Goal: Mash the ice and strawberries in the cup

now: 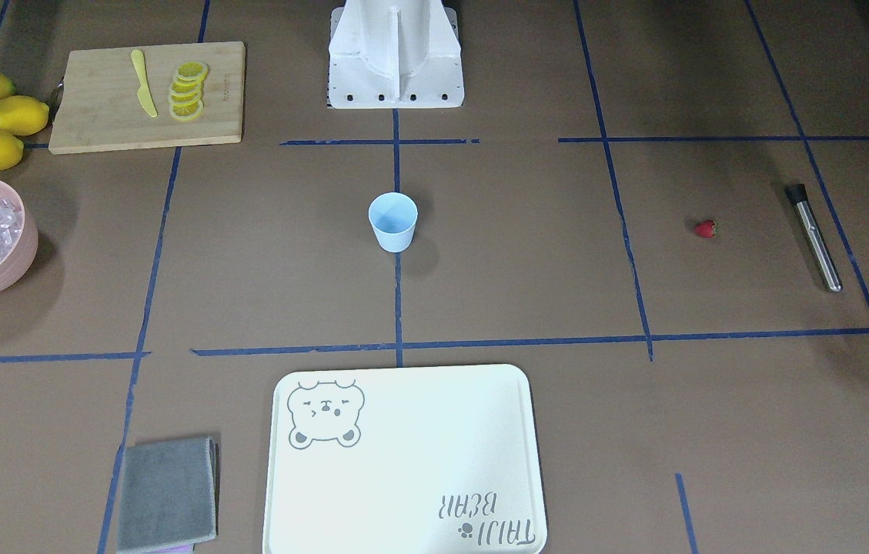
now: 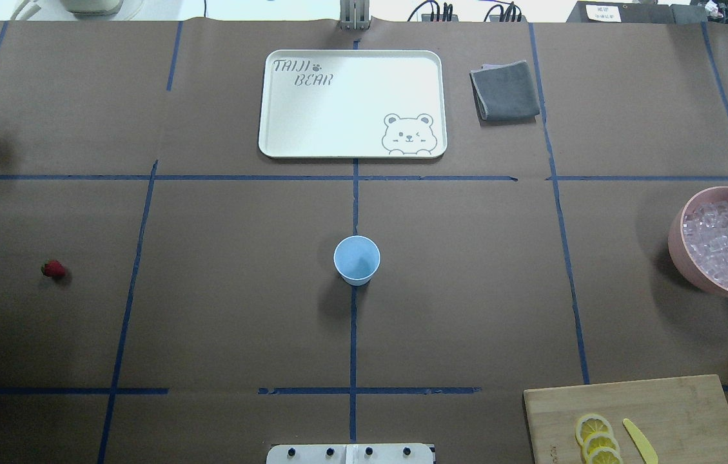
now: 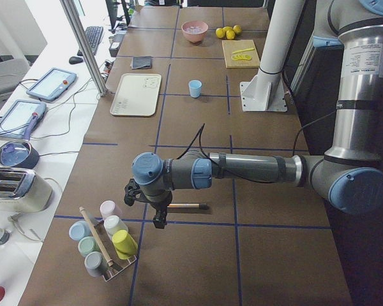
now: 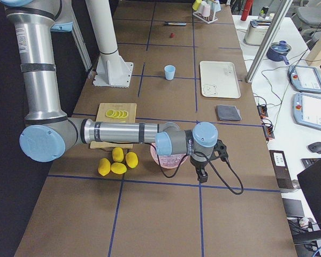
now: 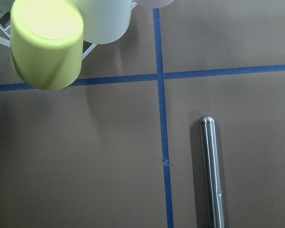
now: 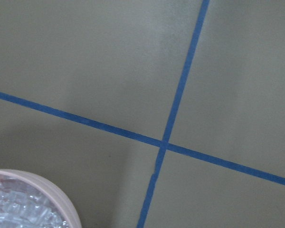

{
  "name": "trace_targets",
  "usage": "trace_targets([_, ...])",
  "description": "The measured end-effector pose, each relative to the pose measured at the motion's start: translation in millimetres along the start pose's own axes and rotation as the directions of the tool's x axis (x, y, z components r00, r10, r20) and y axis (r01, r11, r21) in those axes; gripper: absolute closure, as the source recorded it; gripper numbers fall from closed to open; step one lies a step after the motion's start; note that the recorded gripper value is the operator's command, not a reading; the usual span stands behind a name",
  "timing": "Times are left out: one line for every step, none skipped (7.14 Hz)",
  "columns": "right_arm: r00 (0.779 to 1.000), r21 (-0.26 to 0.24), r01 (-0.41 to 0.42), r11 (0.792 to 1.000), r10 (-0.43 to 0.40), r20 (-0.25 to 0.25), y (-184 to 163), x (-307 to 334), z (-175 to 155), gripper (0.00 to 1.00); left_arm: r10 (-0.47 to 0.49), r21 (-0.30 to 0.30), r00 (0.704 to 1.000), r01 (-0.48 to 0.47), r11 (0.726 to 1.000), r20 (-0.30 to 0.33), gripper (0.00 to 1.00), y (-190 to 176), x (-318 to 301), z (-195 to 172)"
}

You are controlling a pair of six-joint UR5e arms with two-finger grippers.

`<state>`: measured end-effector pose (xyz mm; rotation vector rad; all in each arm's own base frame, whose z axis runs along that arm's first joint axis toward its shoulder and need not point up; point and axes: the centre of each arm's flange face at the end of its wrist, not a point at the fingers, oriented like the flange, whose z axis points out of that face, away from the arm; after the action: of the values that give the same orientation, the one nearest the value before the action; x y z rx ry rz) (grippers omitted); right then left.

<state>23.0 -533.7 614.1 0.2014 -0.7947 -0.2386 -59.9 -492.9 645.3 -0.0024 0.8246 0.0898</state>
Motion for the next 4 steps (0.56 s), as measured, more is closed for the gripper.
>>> trace_targets([1.000,0.014,0.009,1.000,-0.009,0.011,-4.5,-43.6,-4.1,0.00,0.000,0.000,1.000,0.000,1.000,0.000,0.00,0.0,0.2,-0.2])
trace_targets([0.999,0.018,0.029,0.999,-0.030,0.027,-5.1,-86.7,-4.8,0.00,0.000,0.000,1.000,0.000,1.000,0.000,0.00,-0.1,0.3,-0.3])
trace_targets([0.999,0.010,0.037,0.999,-0.038,0.039,-0.3,-123.8,-1.0,0.00,-0.001,-0.001,1.000,0.001,1.000,0.000,0.00,0.4,-0.3,0.3])
trace_targets([0.999,-0.004,0.032,0.999,-0.032,0.033,7.3,-153.9,11.8,0.01,-0.004,-0.004,1.000,0.004,1.000,-0.001,0.00,1.2,-1.2,1.5])
